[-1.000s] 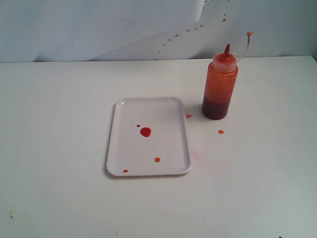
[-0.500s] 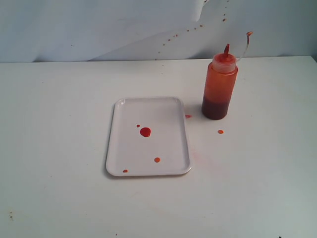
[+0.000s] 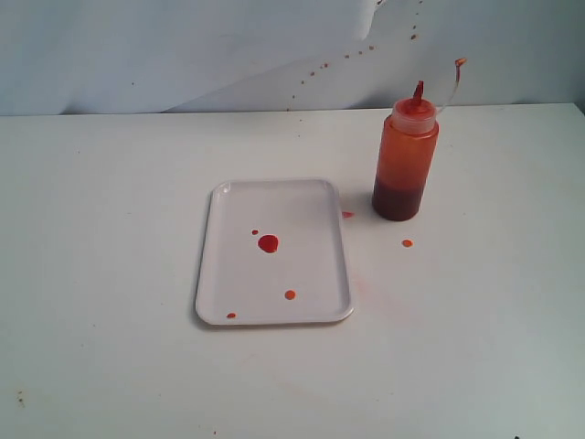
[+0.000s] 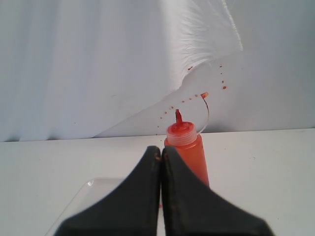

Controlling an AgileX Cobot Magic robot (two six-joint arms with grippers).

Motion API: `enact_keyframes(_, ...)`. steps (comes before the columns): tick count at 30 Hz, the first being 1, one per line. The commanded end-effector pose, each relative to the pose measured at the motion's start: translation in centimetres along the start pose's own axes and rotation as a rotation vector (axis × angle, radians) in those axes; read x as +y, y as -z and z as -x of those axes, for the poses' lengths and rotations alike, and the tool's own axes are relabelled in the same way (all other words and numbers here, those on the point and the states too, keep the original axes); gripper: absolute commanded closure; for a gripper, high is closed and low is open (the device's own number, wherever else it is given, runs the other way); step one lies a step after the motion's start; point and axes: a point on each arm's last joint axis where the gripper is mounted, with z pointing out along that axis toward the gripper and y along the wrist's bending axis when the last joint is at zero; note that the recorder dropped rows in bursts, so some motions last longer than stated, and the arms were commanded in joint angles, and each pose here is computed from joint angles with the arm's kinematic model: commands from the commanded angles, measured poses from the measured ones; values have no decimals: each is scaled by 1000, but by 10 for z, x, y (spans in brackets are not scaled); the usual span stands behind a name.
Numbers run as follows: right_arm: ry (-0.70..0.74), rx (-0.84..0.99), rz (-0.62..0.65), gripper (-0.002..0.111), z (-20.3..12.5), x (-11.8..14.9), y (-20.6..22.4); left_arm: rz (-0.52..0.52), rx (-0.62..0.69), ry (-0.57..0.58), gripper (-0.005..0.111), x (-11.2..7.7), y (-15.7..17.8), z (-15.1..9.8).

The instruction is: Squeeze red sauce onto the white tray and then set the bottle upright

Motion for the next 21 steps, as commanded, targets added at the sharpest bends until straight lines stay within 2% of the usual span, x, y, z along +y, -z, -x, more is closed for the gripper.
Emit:
enact_keyframes(1,5,2,7,108,-1,1,1,3,-13,12,107,0,0,0)
enact_keyframes(6,5,4,11,108,-2,1,1,3,-13,12,107,0,0,0)
enact_keyframes(9,40,-3,-35,108,-1,-3,1,3,-13,12,107,0,0,0)
enact_keyframes(13,54,-167,-72,108,12,-3,28,3,-13,12,107,0,0,0)
enact_keyframes(17,100,-429,-152,108,23,1,73,3,-13,12,107,0,0,0)
enact_keyframes(21,149,-455,-189,108,23,1,78,3,-13,12,107,0,0,0)
